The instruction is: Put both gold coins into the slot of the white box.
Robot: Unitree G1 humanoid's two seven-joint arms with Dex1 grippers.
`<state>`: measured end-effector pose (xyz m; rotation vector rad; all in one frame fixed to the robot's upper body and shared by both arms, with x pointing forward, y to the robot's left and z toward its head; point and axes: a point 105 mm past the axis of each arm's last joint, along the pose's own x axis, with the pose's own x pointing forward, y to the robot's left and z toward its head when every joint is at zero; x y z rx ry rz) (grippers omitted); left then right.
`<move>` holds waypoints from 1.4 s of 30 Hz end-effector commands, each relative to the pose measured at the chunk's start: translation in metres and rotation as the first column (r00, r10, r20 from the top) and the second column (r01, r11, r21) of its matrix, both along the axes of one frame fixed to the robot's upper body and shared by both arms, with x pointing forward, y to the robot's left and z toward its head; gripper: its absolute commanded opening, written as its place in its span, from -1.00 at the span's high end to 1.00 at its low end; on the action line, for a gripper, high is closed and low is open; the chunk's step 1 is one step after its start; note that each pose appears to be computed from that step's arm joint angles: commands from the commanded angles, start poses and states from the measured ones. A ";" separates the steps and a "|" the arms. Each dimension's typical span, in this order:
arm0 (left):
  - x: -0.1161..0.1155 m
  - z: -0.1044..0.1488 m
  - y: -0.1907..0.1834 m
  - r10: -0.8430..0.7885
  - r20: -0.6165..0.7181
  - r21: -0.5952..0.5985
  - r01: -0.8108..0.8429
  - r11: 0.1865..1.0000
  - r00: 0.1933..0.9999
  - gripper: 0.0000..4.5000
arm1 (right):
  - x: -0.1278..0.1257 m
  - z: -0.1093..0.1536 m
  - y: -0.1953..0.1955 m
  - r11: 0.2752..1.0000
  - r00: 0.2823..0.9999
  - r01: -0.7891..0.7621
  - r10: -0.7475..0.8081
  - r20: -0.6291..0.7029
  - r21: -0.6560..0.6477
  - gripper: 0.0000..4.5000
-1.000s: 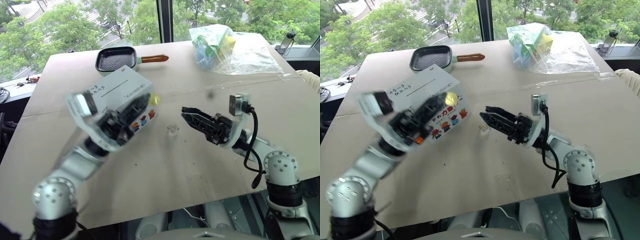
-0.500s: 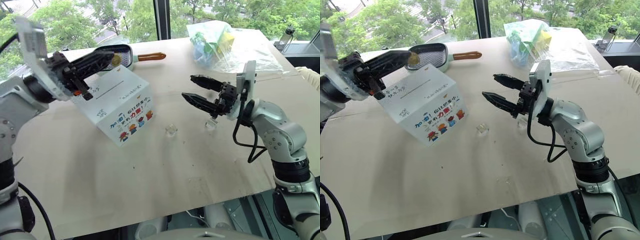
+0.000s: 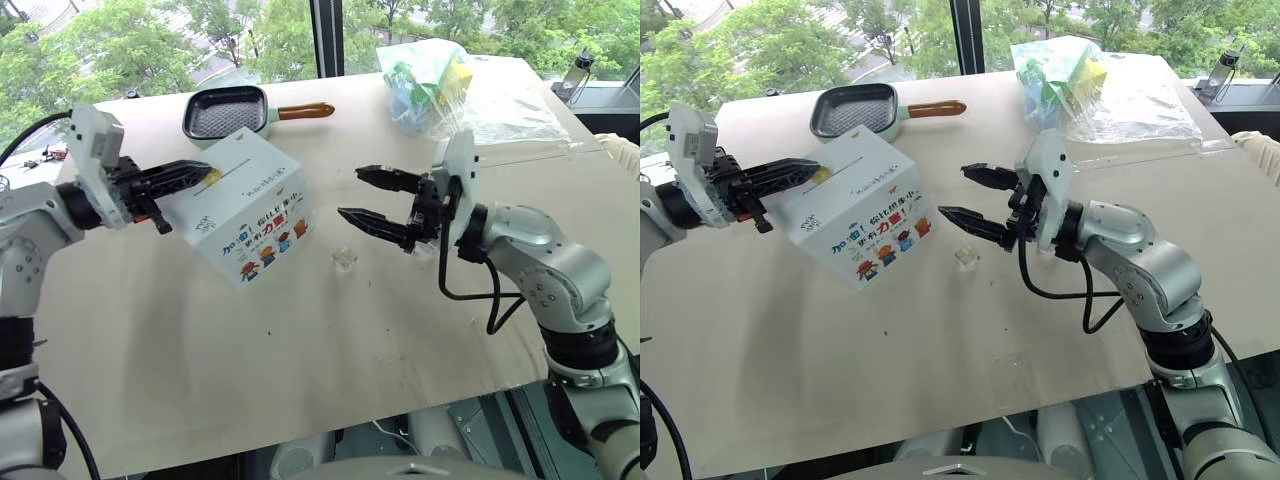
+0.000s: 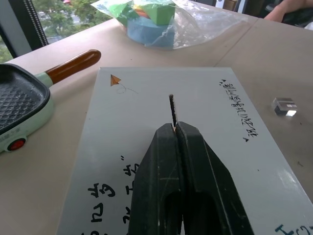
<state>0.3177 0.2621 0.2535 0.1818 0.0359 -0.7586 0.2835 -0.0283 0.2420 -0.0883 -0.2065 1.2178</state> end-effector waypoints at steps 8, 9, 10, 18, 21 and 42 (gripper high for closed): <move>-0.002 -0.007 -0.007 -0.054 -0.028 0.050 0.055 0.997 0.998 1.00 | -0.011 0.005 0.002 0.999 0.999 -0.003 0.002 0.046 0.032 -0.51; -0.004 -0.008 -0.009 -0.073 -0.041 0.055 0.075 0.996 0.996 1.00 | -0.011 0.005 0.002 0.999 0.999 -0.003 0.002 0.045 0.031 -0.51; -0.005 -0.009 -0.011 -0.080 -0.051 0.053 0.082 0.995 0.996 0.77 | -0.011 0.004 0.003 1.000 0.999 -0.004 0.002 0.045 0.031 -0.54; 0.001 0.041 -0.001 0.030 0.190 -0.074 -0.016 0.997 0.981 -0.14 | 0.006 -0.043 0.013 0.990 0.998 0.052 -0.056 -0.027 -0.129 -0.54; -0.018 0.058 -0.019 -0.070 0.223 -0.127 0.100 0.987 0.972 -0.14 | 0.015 -0.069 0.015 0.976 0.996 0.057 -0.070 -0.054 -0.212 -0.54; -0.090 -0.048 -0.066 -0.121 -0.213 0.329 0.188 0.926 0.970 -0.16 | 0.045 -0.114 0.041 0.950 0.985 0.106 -0.141 -0.102 -0.294 -0.12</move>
